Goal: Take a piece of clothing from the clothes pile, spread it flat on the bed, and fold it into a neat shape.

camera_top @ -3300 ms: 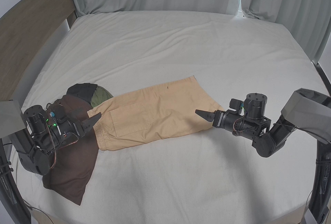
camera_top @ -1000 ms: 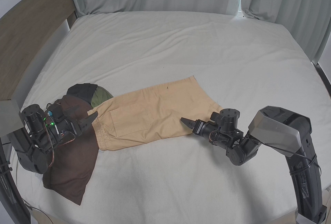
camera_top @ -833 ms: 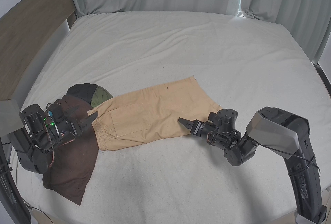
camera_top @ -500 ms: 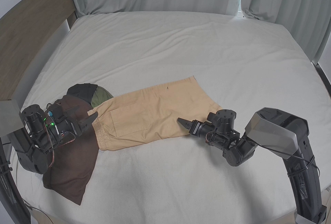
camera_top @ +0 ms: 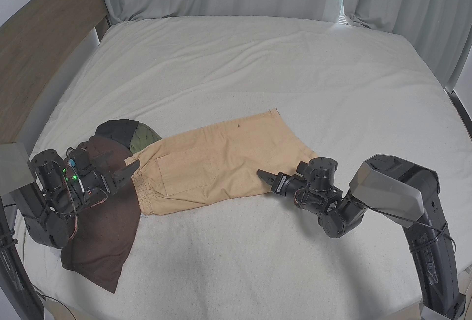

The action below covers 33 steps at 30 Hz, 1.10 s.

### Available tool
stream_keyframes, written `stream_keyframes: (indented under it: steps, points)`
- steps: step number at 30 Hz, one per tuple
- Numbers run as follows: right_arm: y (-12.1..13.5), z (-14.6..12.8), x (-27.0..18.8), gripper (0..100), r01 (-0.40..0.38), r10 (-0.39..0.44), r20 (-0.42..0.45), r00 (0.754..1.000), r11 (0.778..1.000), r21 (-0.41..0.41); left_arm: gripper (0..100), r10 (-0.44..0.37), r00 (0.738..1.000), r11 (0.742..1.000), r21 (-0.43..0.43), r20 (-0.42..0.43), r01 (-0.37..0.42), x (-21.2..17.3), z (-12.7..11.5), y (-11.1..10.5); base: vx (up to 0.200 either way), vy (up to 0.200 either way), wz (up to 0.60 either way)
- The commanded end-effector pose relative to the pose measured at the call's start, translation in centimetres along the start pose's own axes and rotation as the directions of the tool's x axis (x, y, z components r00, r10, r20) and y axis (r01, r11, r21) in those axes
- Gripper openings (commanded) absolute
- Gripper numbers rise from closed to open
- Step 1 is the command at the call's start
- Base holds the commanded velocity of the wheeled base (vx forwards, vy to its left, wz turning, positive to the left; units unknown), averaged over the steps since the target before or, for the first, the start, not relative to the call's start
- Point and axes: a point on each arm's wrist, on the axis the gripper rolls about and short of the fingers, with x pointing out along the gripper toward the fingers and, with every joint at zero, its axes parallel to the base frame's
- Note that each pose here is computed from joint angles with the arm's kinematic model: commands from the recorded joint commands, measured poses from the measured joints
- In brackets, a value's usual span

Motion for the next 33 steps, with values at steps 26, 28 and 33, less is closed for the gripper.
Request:
stream_keyframes:
  steps: [26,28,33]
  points:
    - [-0.2,0.1,-0.7,0,0.0,0.0,0.014,1.0,1.0,0.0,100,0.002,1.0,1.0,-0.007,0.0,-0.002,0.0,0.0,0.1,0.0,0.0,0.0]
    - [-0.2,0.2,-0.7,0,-0.001,0.001,0.017,1.0,1.0,0.0,100,0.001,1.0,1.0,-0.007,0.0,-0.001,0.0,0.0,0.0,0.0,0.0,0.0]
    - [0.5,1.1,-1.1,0,-0.013,0.014,0.036,0.999,1.0,-0.003,100,0.002,1.0,1.0,-0.008,0.0,-0.002,0.0,0.0,0.1,0.0,0.0,0.0]
